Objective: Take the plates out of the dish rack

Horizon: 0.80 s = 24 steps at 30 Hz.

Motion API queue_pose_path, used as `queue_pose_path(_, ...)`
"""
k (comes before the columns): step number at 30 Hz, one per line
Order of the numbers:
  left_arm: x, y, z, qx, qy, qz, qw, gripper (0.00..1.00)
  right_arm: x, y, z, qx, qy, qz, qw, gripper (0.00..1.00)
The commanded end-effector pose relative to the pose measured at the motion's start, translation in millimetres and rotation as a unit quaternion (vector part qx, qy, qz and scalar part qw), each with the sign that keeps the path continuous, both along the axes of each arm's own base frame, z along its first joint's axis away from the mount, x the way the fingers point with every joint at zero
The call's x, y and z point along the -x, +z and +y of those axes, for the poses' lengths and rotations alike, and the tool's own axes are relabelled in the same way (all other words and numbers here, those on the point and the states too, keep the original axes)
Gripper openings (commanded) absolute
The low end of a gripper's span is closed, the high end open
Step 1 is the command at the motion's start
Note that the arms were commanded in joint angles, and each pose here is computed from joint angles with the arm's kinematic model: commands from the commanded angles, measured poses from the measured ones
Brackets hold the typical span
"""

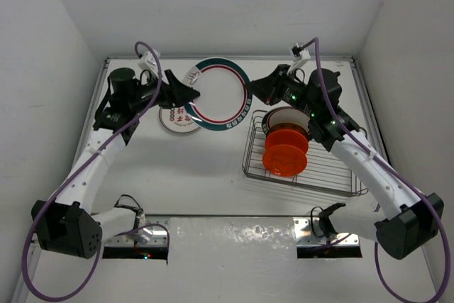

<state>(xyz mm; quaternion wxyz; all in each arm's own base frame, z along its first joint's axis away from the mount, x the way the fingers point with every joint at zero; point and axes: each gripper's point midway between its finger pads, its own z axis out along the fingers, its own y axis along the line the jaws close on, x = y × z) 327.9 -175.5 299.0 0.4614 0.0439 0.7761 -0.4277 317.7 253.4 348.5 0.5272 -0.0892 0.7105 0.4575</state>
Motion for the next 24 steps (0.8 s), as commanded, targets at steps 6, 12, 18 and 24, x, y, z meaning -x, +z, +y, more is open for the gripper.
queue_pose_path(6,11,50,-16,0.059,-0.047,-0.072,0.995,0.00,-4,23,11,-0.050,0.020,-0.041,0.998,0.01)
queue_pose_path(12,-29,14,38,0.037,0.163,0.018,0.986,0.00,-18,-19,-17,0.092,-0.047,-0.017,0.995,0.99)
queue_pose_path(18,-58,-82,109,-0.009,0.353,0.154,0.923,0.00,-20,-55,-96,0.278,-0.183,0.020,0.943,0.99)
queue_pose_path(24,-87,-139,124,-0.037,0.372,0.204,0.905,0.00,2,-53,-142,0.367,-0.227,0.013,0.902,0.99)
